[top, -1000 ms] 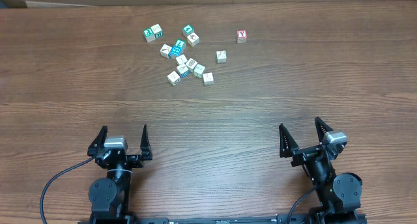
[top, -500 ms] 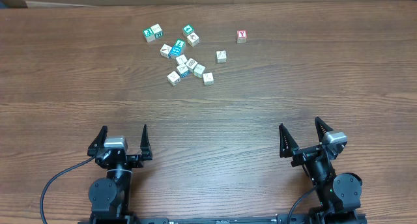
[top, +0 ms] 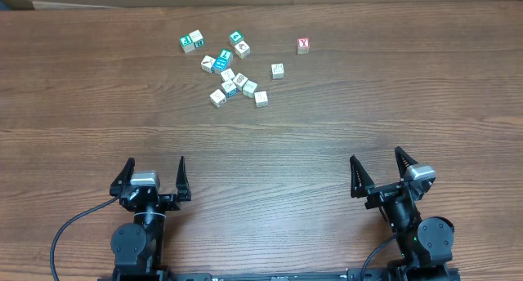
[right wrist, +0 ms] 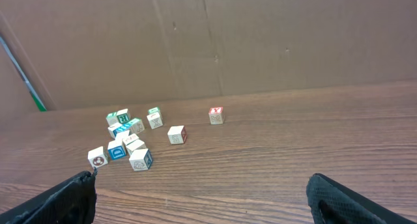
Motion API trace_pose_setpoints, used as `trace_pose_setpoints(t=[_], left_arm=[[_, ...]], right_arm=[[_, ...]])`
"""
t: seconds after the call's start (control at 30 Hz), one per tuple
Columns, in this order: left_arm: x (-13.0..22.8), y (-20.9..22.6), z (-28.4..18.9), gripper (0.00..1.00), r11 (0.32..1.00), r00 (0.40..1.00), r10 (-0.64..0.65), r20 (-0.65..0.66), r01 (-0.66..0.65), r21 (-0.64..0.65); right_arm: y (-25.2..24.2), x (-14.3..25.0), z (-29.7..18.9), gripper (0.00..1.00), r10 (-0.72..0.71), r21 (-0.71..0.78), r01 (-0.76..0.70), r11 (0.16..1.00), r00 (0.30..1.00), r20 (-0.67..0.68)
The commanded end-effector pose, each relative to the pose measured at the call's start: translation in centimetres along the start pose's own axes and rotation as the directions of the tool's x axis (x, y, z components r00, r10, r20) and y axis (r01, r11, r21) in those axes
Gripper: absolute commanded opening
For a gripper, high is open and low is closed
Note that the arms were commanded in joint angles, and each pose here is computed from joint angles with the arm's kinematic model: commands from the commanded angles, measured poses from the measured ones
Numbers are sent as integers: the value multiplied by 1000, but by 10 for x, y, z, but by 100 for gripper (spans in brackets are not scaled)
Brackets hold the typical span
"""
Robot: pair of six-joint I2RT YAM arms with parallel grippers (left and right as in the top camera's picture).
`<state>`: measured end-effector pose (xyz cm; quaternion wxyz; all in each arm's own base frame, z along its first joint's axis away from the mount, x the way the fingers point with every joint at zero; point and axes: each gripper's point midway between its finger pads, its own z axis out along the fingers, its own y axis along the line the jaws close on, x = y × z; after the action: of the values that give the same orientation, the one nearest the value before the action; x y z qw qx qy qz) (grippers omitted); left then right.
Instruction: Form a horizontal line
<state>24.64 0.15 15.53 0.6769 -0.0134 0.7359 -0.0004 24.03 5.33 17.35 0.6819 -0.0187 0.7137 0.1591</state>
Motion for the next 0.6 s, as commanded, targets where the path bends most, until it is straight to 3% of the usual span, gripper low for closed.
trace_pose_setpoints(t=[0.0, 0.57], left_arm=[[-4, -2, 0, 100, 1000, 999, 27, 19, -27, 7], [-19, -9, -1, 99, 998, 996, 30, 81, -34, 47]], right_arm=[[-3, 2, 0, 100, 3, 11, -3, 1000, 1000, 1], [-3, 2, 0, 100, 3, 11, -3, 1000, 1000, 1]])
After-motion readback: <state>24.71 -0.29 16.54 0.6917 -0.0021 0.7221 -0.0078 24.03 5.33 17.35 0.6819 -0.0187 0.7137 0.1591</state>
